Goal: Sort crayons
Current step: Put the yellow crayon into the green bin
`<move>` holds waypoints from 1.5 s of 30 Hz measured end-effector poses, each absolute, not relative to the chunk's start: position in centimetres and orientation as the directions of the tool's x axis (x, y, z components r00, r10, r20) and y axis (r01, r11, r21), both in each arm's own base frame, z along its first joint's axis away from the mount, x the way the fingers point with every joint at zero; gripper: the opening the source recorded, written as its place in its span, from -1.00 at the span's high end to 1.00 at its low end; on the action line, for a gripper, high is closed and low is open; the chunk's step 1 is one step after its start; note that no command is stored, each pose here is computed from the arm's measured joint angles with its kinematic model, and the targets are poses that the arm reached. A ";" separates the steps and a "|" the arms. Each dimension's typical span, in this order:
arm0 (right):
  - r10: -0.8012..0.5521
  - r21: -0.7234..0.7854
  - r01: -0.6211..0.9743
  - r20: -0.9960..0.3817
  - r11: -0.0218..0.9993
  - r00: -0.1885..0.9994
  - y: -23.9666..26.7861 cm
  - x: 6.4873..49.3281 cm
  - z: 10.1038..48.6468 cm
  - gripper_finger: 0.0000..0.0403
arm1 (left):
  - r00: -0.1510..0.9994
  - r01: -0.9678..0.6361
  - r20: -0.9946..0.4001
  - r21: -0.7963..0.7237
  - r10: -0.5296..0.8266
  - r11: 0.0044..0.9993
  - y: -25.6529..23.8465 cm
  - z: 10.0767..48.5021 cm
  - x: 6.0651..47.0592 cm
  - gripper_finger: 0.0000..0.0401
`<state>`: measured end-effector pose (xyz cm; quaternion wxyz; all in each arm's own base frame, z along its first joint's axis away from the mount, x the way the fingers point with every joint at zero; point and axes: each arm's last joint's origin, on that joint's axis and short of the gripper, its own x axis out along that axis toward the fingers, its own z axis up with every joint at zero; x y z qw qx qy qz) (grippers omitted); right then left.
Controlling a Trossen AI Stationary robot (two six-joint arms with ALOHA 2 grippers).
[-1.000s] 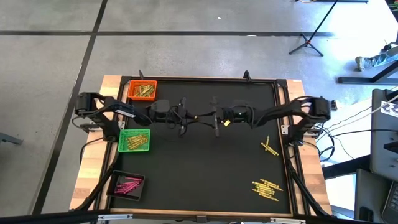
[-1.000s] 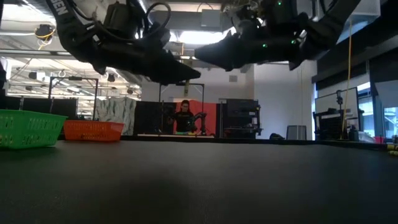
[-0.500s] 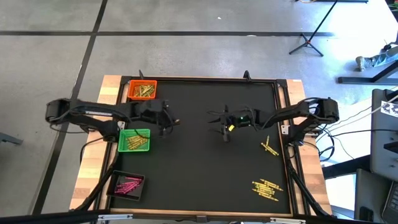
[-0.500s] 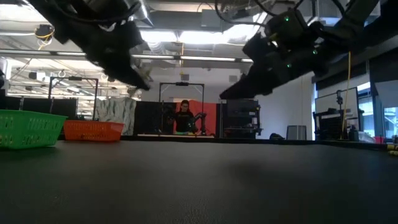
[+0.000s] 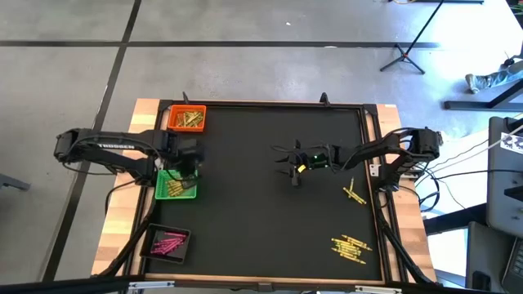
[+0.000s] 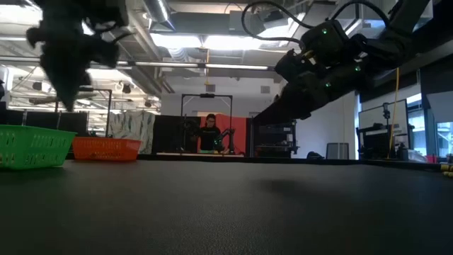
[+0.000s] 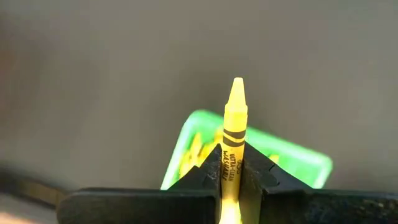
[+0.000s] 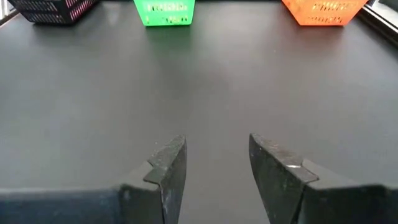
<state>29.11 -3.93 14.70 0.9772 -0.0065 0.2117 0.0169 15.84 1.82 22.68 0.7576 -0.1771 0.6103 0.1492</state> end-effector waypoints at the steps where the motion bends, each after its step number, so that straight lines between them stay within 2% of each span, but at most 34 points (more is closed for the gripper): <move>1: 0.031 -0.006 -0.036 -0.413 0.999 0.910 -3.9 29.1 14.7 0.15 | 0.173 -0.456 -0.985 -0.073 0.009 0.887 1.8 22.3 15.5 0.94; 3: 0.031 -0.005 -0.036 -0.414 0.999 0.910 -3.9 29.1 14.7 0.15 | 0.110 -0.479 -0.994 -0.069 -0.019 0.875 1.5 21.2 14.8 0.94; 10: 0.031 -0.005 -0.037 -0.414 0.999 0.910 -3.9 29.1 14.7 0.15 | 0.077 -0.533 -0.988 -0.157 -0.136 0.832 0.7 18.7 14.1 0.94; 21: 0.031 -0.006 -0.037 -0.414 0.999 0.910 -3.9 29.1 14.7 0.15 | 0.064 -0.561 -0.991 -0.131 -0.115 0.818 0.6 18.2 13.9 0.93; 30: 0.031 -0.006 -0.037 -0.414 0.999 0.910 -3.9 29.1 14.7 0.15 | 0.062 -0.573 -0.992 -0.129 -0.114 0.810 0.7 18.2 13.9 0.57; 34: 0.031 -0.003 -0.035 -0.413 0.999 0.910 -3.9 29.1 14.7 0.15 | 0.069 -0.542 -0.986 -0.164 -0.151 0.824 0.6 18.4 14.0 0.51; 39: 0.031 -0.001 -0.035 -0.414 0.999 0.910 -3.9 29.1 14.7 0.15 | 0.188 -0.452 -0.979 -0.158 -0.079 0.878 0.8 20.4 15.5 0.50; 45: 0.031 0.001 -0.034 -0.413 0.999 0.910 -3.9 29.1 14.7 0.16 | 0.546 -0.291 -0.833 -0.090 0.088 0.953 1.5 22.0 19.1 0.50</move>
